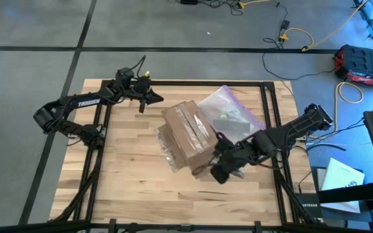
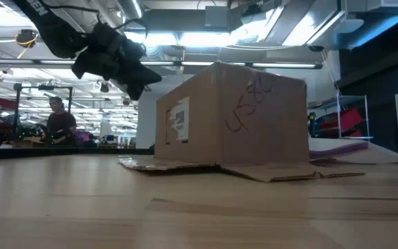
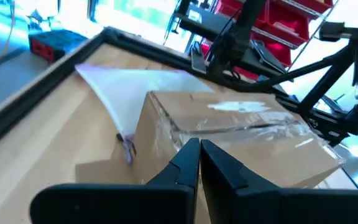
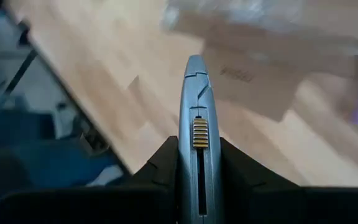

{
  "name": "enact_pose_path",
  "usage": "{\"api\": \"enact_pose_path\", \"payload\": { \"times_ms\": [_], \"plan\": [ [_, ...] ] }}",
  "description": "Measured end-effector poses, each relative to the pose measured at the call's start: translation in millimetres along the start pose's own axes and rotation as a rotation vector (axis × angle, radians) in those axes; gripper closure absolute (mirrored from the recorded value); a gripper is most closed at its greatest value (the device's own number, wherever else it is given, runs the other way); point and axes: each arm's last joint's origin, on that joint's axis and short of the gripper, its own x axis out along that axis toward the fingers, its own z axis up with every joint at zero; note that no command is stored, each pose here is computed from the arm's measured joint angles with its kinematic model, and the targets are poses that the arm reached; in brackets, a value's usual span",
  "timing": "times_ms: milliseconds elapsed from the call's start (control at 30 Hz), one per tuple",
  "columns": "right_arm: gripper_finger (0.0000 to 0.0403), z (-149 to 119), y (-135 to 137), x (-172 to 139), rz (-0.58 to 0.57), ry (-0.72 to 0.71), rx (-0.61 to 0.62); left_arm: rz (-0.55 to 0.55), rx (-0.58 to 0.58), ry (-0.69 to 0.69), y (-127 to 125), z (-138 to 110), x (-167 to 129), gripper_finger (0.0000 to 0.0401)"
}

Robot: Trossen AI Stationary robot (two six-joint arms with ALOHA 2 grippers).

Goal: Unpack boxes
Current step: Break down the cardboard box using a cutter until it is fully flat

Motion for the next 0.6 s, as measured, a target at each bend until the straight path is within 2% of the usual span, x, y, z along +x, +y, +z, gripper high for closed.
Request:
{"api": "enact_pose_path", "payload": {
  "times_ms": [100, 200, 267, 400, 500, 600],
  "plan": [
    [0.0348, 14, 2, -4, -0.095, -0.022, 0.07, 0.0, 0.007, -0.001, -1, 0, -1, 0.0401],
    [0.0348, 30, 1, 10, -0.19, -0.017, 0.111, -0.011, 0.004, 0.012, -1, -2, 3, 0.0401],
    [0.0348, 42, 4, 24, -0.198, -0.025, 0.123, -0.027, 0.002, 0.037, -5, -5, 8, 0.0401],
    [0.0348, 63, 8, 42, -0.23, -0.024, 0.098, 0.017, 0.123, 0.077, -23, -7, 22, 0.0401],
    [0.0348, 74, 7, 41, -0.299, -0.034, 0.104, -0.002, 0.156, 0.063, -35, -5, 33, 0.0401],
    [0.0348, 84, 2, 36, -0.321, -0.043, 0.122, -0.052, 0.154, 0.069, -48, -6, 41, 0.0401]
  ]
}}
